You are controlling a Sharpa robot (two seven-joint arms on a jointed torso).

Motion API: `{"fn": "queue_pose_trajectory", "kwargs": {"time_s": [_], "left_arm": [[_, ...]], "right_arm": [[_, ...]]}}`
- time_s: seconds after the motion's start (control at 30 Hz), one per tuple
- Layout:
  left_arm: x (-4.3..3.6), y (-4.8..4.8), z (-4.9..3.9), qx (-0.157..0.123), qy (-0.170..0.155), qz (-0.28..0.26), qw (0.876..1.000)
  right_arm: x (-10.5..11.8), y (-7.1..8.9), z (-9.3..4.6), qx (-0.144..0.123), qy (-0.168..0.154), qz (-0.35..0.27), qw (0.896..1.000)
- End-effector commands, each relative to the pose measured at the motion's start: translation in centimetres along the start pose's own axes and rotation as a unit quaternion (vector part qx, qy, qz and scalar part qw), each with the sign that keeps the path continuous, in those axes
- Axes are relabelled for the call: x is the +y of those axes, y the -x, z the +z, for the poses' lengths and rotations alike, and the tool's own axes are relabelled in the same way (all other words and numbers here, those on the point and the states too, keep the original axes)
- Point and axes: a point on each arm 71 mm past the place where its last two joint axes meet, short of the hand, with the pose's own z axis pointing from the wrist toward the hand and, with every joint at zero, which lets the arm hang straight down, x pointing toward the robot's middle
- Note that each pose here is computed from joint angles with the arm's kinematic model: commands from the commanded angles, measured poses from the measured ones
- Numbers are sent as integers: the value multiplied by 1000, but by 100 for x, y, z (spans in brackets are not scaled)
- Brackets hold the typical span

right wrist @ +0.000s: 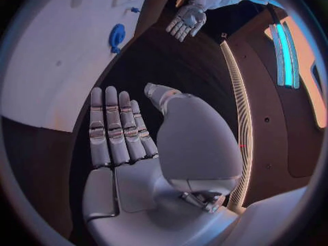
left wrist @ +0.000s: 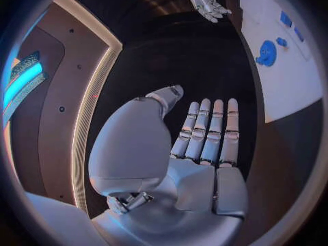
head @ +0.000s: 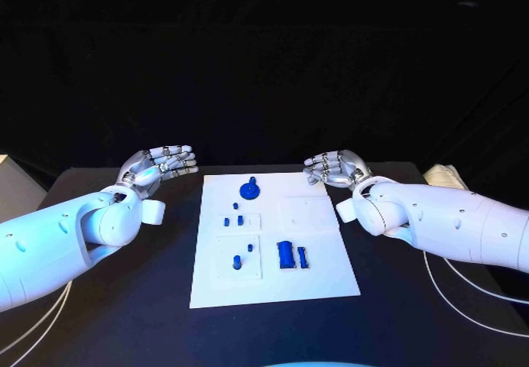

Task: Assemble the parts on the task board

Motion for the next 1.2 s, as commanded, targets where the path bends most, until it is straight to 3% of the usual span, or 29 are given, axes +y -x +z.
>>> {"fn": "queue_pose_trajectory", "kwargs": {"time_s": [0.03, 0.17, 0.33, 0.5, 0.67, 0.73, 0.9, 1.07, 1.2], "left_arm": [[1, -1, -1, 0, 0, 0, 1000], [17, -35, -16, -6, 1, 1, 1000], [65, -138, -65, -22, 3, 5, 1000], [140, -327, -171, -52, 8, 13, 999], [204, -540, -313, -86, 14, 23, 996], [225, -638, -386, -101, 17, 28, 994], [247, -779, -501, -124, 22, 36, 991], [254, -856, -569, -136, 25, 41, 989], [255, -865, -577, -138, 25, 41, 989]], "right_arm": [[1, -3, -1, 0, 0, 1, 1000], [17, -68, -30, -5, 2, 14, 1000], [74, -260, -127, -19, 6, 53, 998], [189, -553, -313, -44, 5, 115, 992], [274, -720, -446, -60, -2, 150, 987], [298, -762, -483, -64, -4, 159, 985], [309, -780, -500, -65, -5, 163, 984], [309, -780, -500, -65, -5, 163, 984], [309, -780, -500, -65, -5, 163, 984]]}}
